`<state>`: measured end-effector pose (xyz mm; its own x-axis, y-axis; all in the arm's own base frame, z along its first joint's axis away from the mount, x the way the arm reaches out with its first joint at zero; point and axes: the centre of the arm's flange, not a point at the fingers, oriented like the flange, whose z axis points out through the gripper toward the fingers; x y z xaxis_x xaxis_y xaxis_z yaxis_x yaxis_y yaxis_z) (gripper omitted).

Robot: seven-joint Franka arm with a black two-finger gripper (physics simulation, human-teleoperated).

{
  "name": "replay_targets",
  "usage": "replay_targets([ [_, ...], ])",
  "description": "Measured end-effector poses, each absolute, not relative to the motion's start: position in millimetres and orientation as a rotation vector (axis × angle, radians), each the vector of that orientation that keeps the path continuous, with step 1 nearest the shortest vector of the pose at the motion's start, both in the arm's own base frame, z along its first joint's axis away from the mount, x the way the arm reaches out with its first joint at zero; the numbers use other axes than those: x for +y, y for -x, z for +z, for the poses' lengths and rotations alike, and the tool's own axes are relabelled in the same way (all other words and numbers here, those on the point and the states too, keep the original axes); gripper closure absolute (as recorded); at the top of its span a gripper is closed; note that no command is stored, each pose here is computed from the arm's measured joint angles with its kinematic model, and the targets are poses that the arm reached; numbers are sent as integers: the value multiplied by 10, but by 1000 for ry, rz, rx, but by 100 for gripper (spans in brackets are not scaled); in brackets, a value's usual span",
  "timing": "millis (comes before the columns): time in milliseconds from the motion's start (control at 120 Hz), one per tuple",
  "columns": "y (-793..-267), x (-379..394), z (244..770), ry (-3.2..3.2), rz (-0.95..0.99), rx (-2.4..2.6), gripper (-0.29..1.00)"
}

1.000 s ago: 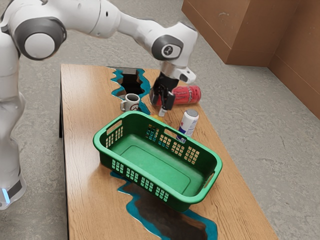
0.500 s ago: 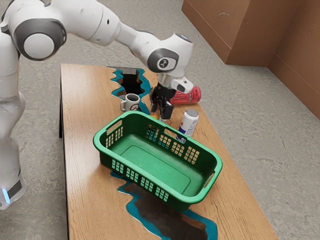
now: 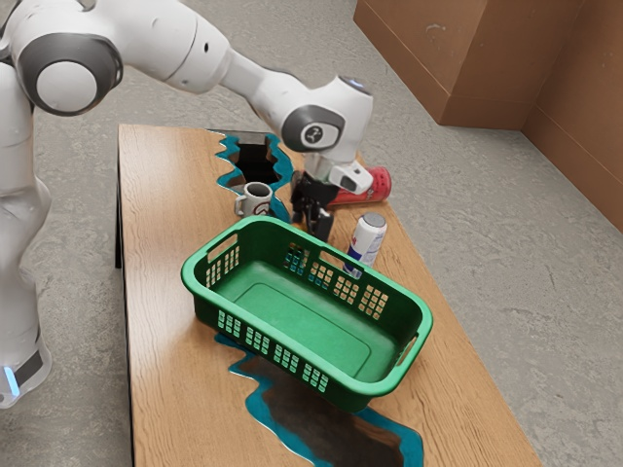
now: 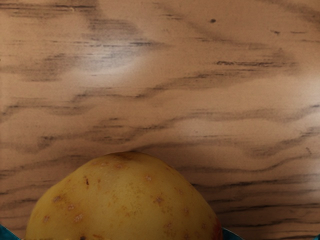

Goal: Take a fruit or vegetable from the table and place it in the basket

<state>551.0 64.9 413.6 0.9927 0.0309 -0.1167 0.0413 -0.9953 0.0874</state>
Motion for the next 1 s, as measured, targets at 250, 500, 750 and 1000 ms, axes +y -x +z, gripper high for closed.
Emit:
replay_targets([
  [250,-5505,665,4104,-3054,-170,62,13],
  [500,-5506,673,4117,-3060,-166,68,33],
  [750,-5609,708,4700,-3095,-67,53,35],
  [1000,-5546,653,5759,-3147,28,21,35],
])
